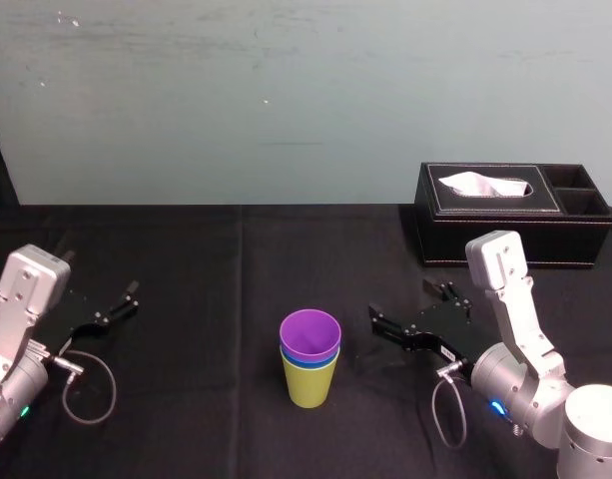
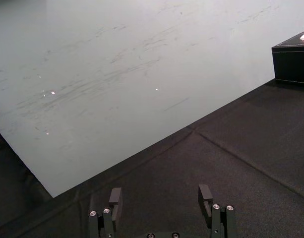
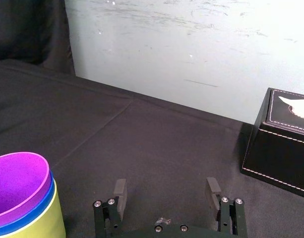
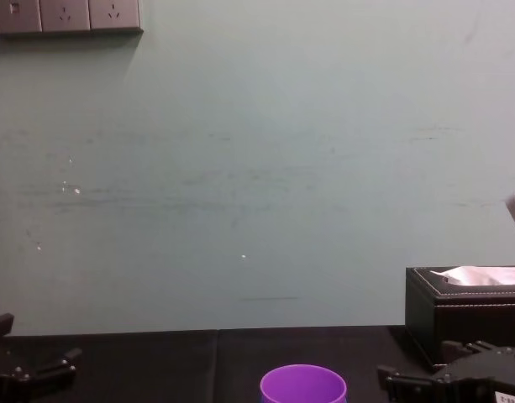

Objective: Stack the three plastic cups sequentially using one hand.

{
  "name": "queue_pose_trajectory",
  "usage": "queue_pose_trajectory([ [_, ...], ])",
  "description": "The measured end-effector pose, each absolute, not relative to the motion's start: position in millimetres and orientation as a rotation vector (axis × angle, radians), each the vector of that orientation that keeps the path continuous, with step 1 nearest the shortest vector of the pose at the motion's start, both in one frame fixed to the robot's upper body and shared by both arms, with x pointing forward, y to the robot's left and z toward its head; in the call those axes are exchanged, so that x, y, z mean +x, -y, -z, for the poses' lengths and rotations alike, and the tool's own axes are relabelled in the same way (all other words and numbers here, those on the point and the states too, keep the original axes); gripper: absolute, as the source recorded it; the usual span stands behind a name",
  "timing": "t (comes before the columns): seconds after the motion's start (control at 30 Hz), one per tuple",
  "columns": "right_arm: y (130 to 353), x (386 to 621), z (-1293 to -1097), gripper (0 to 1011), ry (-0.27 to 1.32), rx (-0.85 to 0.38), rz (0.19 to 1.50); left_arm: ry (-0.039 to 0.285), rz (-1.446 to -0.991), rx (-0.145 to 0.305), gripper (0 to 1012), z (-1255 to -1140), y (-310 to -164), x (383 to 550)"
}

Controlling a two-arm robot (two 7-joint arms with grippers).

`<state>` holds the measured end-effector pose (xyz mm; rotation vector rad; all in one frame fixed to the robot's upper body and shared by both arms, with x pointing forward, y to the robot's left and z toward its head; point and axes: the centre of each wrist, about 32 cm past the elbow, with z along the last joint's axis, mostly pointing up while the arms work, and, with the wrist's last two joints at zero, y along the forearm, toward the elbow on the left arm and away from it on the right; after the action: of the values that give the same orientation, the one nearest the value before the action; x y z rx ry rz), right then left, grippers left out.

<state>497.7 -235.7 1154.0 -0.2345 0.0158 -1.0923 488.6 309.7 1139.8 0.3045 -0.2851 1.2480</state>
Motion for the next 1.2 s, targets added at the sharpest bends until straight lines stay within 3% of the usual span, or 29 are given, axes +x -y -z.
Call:
queue_pose_trajectory([
  [1.2, 235.7, 497.7, -1154.0, 1004, -0.016, -0.235, 1.092, 0.285, -1.248, 0.305, 1000, -1139.8, -309.7, 488.6],
])
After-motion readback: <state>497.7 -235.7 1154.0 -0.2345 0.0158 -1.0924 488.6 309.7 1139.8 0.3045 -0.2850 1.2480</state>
